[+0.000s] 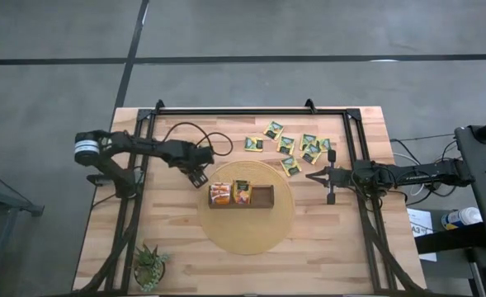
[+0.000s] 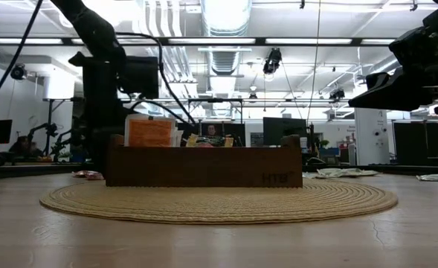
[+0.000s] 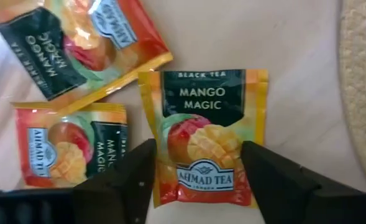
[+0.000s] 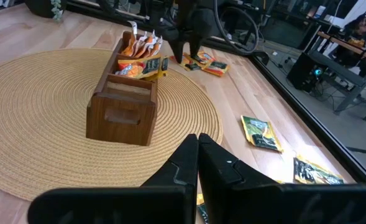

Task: Pick & Place Tea
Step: Put the orange tea bag into the middle section of the wooden organizer

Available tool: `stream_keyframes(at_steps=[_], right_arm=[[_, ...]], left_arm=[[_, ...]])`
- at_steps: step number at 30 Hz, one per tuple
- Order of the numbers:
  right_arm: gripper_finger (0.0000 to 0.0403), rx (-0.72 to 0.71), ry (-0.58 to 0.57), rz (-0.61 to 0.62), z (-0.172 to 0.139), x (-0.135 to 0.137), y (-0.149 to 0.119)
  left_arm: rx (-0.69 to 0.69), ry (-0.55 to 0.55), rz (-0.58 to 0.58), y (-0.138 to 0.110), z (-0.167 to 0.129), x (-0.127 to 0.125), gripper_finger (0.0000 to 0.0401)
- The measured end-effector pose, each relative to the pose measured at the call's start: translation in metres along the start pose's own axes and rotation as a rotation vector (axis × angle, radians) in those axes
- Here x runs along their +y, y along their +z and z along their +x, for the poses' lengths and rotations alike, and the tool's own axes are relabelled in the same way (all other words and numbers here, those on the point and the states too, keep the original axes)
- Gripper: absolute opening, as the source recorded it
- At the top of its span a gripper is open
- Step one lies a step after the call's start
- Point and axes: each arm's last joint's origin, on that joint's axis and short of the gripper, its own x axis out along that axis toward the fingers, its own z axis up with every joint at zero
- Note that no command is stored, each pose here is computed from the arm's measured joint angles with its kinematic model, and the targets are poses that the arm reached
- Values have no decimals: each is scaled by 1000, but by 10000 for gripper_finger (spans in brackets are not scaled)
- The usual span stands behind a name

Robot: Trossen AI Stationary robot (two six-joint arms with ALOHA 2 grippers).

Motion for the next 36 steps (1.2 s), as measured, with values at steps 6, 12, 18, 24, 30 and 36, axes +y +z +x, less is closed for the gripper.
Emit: stream_keyframes(at_steps=[6, 12, 18, 24, 30, 36], right_arm=[[8, 0, 1, 0, 0, 0, 0], [8, 1, 0, 0, 0, 0, 0], [9, 0, 0, -2, 0, 0, 0], [8, 1, 0, -331, 0, 0, 0], [9, -1, 0, -500, 0, 0, 0], [8, -175, 29, -355, -1, 0, 15]], left_arm=[[0, -64, 0, -1, -8, -3, 45], [-141, -101, -28, -2, -47, 1, 4], [-365, -8, -65, -11, -103, 5, 2], [-661, 159, -49, -16, -138, -14, 1], [-873, 329, -36, -11, -144, -46, 1], [-941, 369, 4, 7, -144, -70, 0]])
